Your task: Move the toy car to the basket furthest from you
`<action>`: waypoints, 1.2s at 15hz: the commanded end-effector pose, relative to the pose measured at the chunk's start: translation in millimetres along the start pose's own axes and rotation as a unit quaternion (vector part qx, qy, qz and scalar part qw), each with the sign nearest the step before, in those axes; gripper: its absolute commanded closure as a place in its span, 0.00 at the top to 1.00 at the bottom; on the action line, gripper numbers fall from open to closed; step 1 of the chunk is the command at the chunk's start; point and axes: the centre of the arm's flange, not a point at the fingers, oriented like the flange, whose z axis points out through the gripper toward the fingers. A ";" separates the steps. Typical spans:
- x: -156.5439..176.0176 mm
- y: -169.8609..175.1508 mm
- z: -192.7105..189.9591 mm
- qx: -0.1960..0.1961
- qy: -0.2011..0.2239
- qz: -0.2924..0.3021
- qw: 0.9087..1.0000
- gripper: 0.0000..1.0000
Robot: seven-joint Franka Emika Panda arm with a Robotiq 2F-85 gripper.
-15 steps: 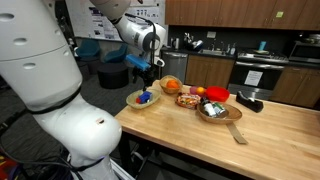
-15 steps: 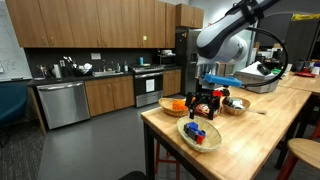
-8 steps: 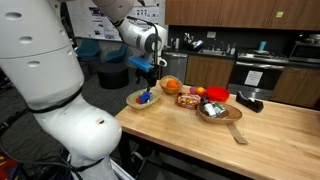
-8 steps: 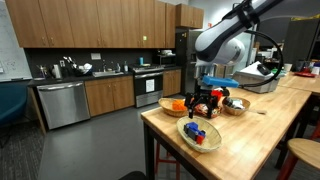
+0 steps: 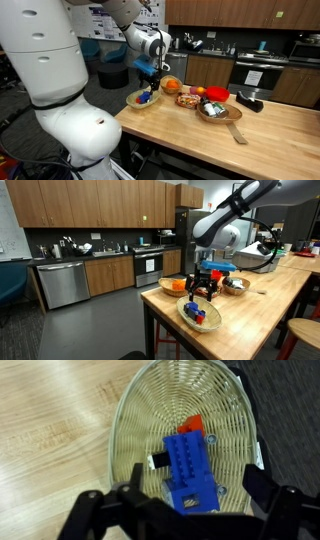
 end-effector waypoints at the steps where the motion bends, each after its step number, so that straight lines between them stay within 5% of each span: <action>1: 23.4 -2.4 7.5 -0.004 -0.013 -0.011 1.000 1.00; 18: 52.9 -9.0 45.1 -0.021 -0.054 -0.008 0.998 1.00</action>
